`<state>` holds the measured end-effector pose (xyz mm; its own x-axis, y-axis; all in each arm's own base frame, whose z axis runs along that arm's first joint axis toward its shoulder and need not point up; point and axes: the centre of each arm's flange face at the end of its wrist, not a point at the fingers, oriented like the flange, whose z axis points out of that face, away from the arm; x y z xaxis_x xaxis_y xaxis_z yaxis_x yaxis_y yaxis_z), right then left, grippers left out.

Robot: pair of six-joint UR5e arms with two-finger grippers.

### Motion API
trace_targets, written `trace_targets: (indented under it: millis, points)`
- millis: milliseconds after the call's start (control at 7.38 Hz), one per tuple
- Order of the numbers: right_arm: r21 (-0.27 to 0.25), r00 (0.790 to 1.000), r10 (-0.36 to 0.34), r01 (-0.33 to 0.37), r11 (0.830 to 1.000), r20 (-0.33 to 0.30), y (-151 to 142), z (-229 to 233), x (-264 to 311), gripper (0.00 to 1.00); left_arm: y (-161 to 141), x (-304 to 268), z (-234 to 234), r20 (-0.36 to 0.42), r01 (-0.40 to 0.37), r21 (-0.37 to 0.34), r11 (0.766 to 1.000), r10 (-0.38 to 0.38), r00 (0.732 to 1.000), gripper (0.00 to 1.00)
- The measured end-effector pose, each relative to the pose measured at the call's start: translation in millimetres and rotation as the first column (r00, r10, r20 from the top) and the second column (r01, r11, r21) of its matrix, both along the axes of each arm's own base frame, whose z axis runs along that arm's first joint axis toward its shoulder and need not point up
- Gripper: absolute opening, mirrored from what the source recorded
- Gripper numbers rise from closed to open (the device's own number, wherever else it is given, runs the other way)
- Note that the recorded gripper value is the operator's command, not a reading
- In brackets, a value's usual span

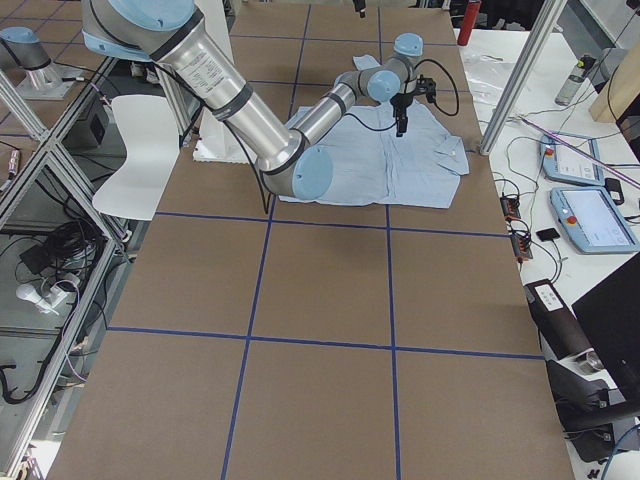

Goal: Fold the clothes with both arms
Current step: 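Release the sleeve and lift the right gripper while the left reaches the other cuff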

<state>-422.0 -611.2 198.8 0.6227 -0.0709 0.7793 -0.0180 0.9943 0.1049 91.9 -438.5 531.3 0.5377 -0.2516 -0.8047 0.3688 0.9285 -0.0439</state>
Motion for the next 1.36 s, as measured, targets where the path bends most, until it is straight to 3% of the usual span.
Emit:
trace_targets:
  millis: [271,542,813,1356]
  points:
    - [-0.041,1.0,-0.004,0.004,0.999,-0.007,-2.1,49.1,80.1,1.0,15.6,45.7,20.4,0.012,0.05,-0.02,0.999,-0.05,0.999,0.99]
    - [-0.024,0.995,-0.066,0.064,0.998,-0.071,-2.9,74.1,125.3,1.0,14.4,73.3,48.3,0.042,0.079,-0.012,0.997,-0.079,0.996,0.99]
    - [-0.006,0.988,-0.114,0.114,0.993,-0.106,2.9,93.7,147.1,1.0,7.2,90.2,51.9,0.043,0.078,-0.001,0.997,-0.078,0.996,0.94]
    - [-0.003,0.985,-0.125,0.126,0.992,-0.117,4.5,101.7,151.3,1.0,0.9,104.1,51.0,0.059,0.086,0.016,0.996,-0.086,0.994,0.86]
